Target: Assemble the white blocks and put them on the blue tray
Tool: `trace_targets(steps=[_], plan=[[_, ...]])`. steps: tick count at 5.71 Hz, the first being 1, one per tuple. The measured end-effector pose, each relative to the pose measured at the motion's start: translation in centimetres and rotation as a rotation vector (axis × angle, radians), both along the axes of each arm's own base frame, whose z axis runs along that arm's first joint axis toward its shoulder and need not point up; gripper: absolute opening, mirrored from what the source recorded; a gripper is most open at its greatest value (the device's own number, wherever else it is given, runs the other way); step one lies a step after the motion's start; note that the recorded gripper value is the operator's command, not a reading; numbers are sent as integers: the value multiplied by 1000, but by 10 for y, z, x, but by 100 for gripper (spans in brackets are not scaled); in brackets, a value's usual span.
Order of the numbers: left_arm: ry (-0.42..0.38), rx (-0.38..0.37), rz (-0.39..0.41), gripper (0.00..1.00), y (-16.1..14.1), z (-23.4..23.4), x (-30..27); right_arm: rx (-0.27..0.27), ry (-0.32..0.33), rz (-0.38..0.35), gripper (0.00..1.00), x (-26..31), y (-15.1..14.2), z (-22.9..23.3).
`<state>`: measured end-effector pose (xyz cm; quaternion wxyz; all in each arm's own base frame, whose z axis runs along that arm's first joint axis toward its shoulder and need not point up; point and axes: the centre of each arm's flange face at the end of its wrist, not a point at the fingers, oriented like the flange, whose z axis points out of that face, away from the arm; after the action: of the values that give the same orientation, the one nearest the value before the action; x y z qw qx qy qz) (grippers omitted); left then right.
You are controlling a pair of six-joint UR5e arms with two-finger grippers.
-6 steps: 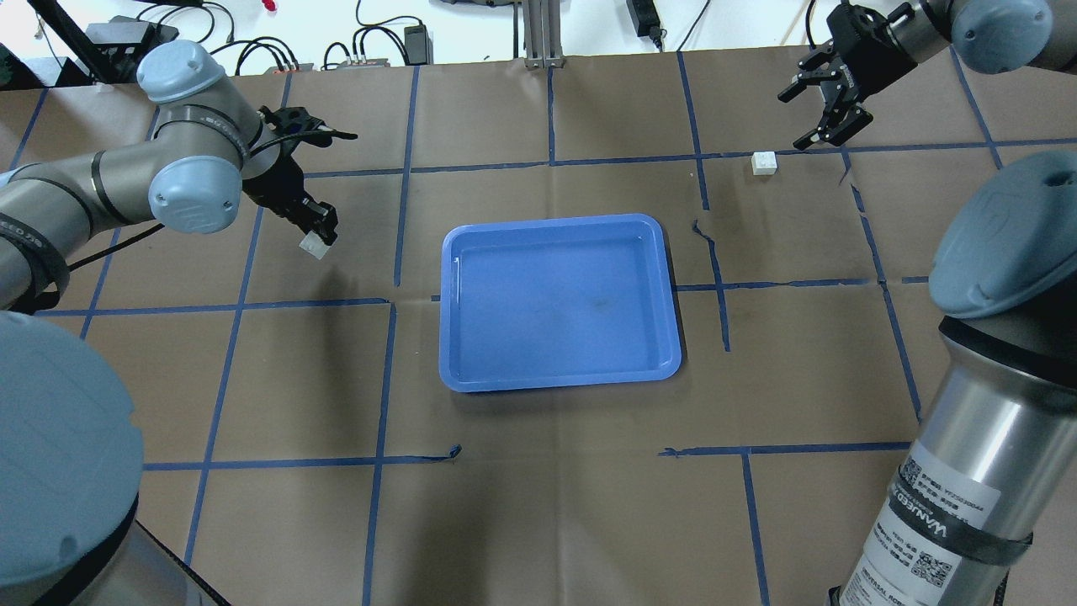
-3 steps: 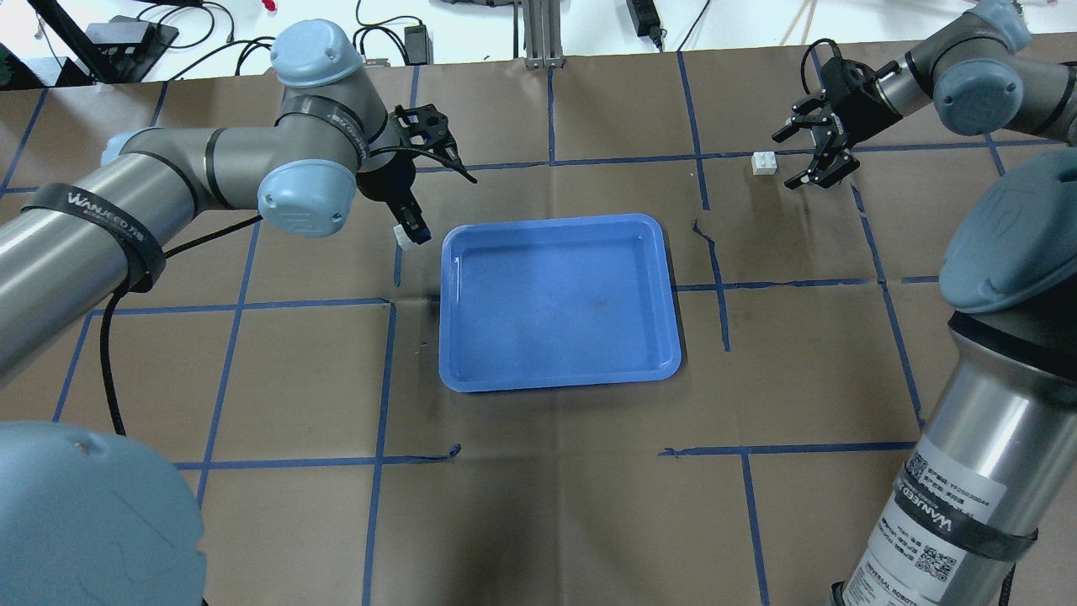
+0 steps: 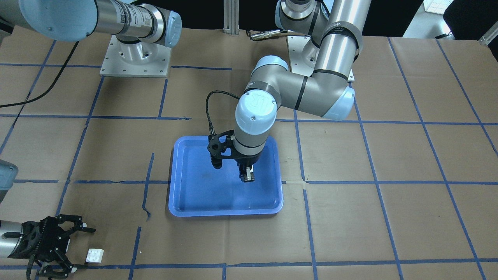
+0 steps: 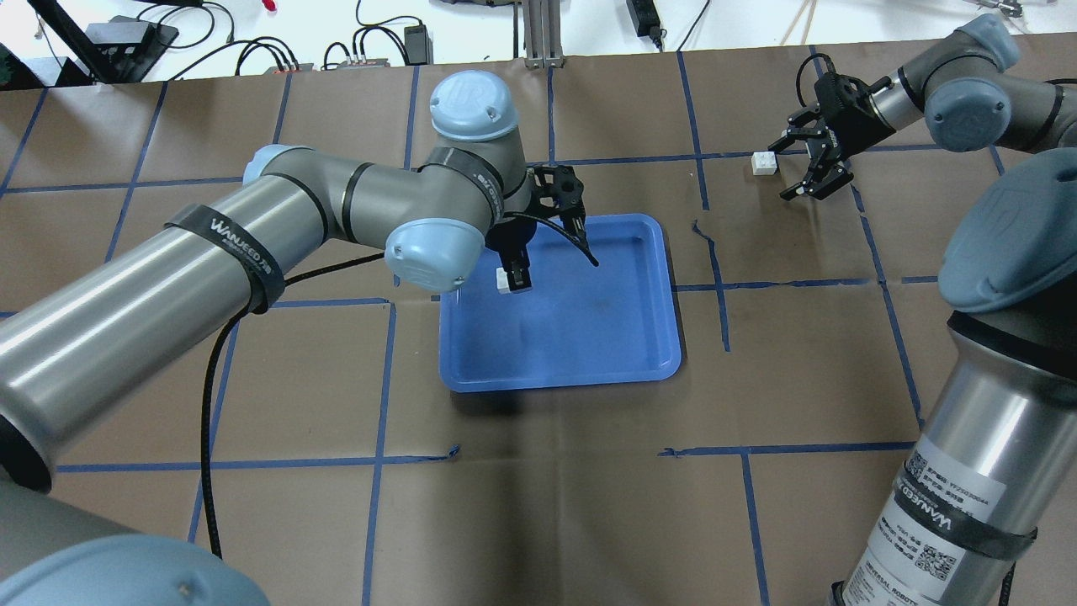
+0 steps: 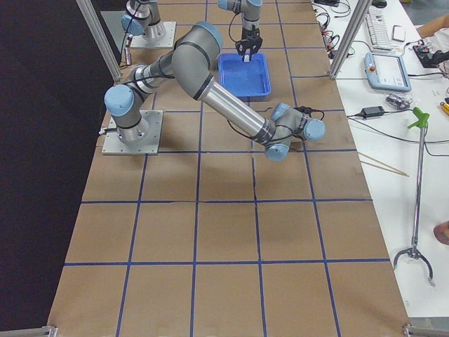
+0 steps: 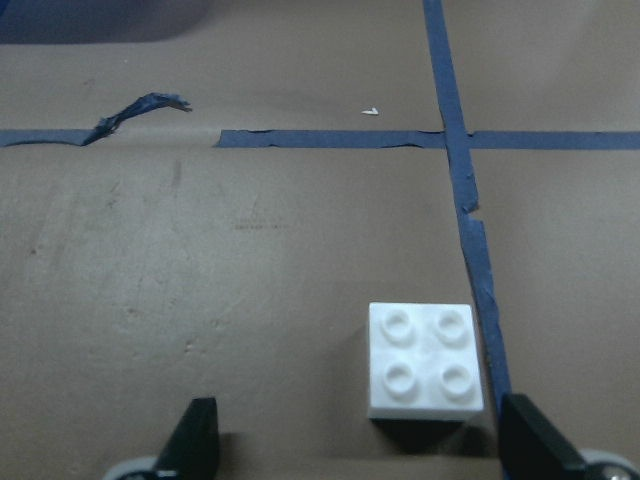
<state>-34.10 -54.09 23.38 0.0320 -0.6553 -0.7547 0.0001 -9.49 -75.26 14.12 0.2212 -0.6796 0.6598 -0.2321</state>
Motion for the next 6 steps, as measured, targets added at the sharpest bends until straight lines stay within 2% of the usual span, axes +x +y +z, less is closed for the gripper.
trace_targets(steps=[2, 3, 4, 5, 6], plan=[[-13, 42, -70, 20, 11, -30, -20, -28, -9, -7, 94, 3, -4, 6], [-28, 56, -81, 24, 11, -41, -21, -35, -22, -10, 84, 5, -5, 8], [-46, 64, -82, 44, 11, -50, -20, -38, -26, -10, 70, 6, -5, 9], [-52, 66, -78, 93, 10, -53, -20, -40, -27, -9, 55, 7, -5, 9], [-50, 67, -74, 98, 10, -55, -20, -43, -26, -9, 43, 7, -6, 10]])
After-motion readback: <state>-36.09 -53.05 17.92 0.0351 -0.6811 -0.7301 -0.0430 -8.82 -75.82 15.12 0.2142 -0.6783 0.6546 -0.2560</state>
